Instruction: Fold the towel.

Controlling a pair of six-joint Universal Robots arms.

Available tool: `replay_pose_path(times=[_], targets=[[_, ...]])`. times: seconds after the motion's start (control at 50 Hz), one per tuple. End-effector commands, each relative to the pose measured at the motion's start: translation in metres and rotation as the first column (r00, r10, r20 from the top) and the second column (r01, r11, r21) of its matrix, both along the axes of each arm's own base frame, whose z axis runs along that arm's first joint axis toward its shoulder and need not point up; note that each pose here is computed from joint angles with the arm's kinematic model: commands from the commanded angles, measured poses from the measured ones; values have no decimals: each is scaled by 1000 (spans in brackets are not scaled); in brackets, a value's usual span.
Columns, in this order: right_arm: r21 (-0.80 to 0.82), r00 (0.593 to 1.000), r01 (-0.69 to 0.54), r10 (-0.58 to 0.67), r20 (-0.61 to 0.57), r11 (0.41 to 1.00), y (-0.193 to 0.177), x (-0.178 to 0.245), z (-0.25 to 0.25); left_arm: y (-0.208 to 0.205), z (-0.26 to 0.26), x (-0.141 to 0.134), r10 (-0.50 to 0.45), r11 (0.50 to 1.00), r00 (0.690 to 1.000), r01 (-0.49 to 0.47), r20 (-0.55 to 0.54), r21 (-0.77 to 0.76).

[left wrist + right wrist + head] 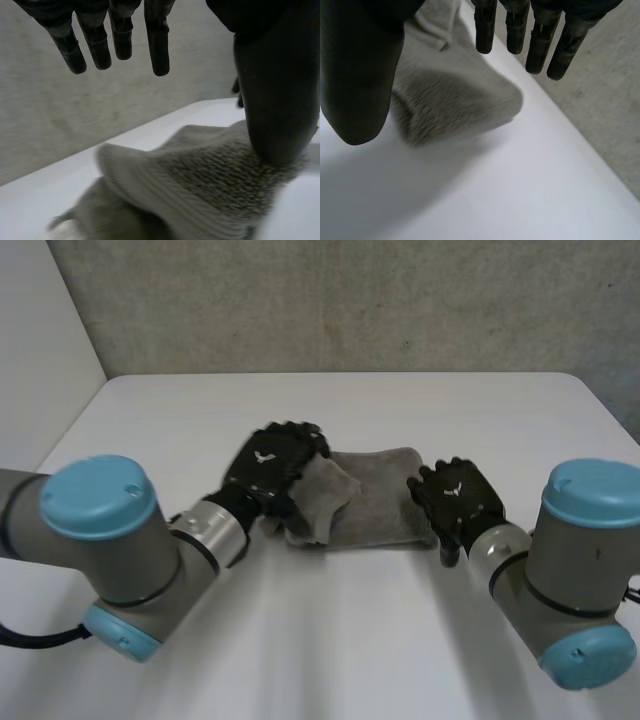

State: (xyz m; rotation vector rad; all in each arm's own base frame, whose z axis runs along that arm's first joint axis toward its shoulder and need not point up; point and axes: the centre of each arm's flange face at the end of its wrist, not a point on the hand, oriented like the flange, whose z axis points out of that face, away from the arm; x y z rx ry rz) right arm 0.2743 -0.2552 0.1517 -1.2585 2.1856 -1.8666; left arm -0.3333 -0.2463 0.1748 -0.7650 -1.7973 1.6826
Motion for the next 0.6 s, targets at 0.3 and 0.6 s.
replay_pose_path(times=[0.3,0.6], targets=[[-92,999,-14,18,45,996,-2,7,-15,-22,-32,-22,47,999,999,-47,26,17],[-100,997,-19,26,67,995,0,12,-14,-20,1,-2,44,999,999,-44,13,-7]])
